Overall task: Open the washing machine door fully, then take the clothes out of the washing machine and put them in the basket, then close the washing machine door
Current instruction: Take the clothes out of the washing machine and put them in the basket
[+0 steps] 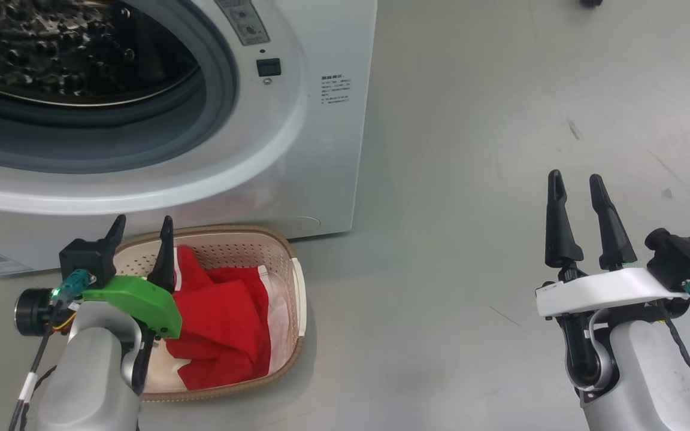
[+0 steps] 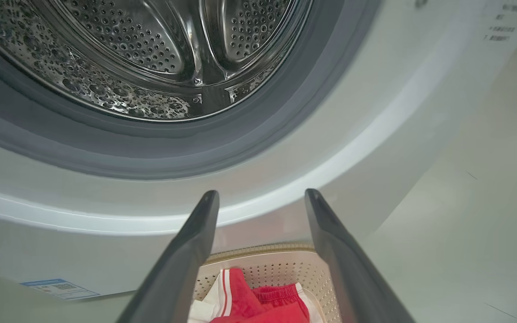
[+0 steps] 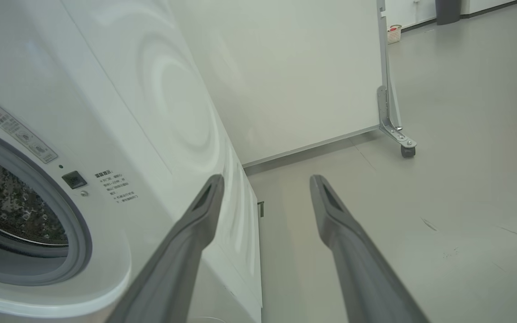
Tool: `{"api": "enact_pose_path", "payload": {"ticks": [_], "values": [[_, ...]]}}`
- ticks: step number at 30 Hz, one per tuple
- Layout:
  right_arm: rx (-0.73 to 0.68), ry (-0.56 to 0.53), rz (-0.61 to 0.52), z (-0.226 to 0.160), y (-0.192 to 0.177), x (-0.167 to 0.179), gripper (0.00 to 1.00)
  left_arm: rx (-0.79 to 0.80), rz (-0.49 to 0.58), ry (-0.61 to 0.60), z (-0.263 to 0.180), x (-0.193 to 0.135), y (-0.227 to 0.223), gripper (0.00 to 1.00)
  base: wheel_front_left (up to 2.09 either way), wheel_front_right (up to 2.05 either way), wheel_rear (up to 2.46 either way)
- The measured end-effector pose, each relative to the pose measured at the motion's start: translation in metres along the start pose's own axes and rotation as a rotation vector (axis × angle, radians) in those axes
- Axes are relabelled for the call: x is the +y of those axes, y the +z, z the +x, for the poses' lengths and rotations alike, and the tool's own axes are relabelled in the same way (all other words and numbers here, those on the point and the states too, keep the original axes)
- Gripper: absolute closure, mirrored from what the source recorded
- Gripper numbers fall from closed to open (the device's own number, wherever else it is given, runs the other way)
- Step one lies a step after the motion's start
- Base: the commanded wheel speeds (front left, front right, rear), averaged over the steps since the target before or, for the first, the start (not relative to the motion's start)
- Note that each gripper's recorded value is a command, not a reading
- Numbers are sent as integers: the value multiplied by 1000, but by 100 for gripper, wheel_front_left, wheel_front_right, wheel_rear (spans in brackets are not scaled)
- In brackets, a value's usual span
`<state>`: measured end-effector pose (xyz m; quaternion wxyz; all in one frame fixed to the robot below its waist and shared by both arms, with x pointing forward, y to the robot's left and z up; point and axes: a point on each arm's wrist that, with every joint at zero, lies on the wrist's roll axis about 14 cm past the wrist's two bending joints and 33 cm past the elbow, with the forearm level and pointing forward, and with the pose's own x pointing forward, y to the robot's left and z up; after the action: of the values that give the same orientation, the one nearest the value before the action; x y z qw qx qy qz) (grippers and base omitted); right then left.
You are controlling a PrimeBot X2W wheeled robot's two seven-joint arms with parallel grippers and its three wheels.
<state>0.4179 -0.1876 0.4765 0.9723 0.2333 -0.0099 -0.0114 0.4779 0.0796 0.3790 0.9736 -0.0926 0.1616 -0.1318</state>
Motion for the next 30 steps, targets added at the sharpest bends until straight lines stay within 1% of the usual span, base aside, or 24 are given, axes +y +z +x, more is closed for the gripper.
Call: {"api": "enact_pose_path", "payload": {"ticks": [8,12,17,26,28,30], "values": [[-2,70,4,-10,2,26,0,-151,4,37,-34,10,49,0,0,0,0],[-2,102,10,-18,3,38,0,-174,1,61,-58,15,51,0,0,0,0],[-14,125,15,-31,8,46,0,-236,-34,100,-86,23,62,0,0,0,0],[-26,137,16,-44,13,50,0,-297,-65,118,-112,25,70,0,0,0,0],[-26,140,-4,-45,13,51,0,-303,-74,119,-114,25,70,0,0,0,0],[-18,161,-60,-46,12,52,0,-302,-75,118,-117,24,69,0,0,0,0]]}}
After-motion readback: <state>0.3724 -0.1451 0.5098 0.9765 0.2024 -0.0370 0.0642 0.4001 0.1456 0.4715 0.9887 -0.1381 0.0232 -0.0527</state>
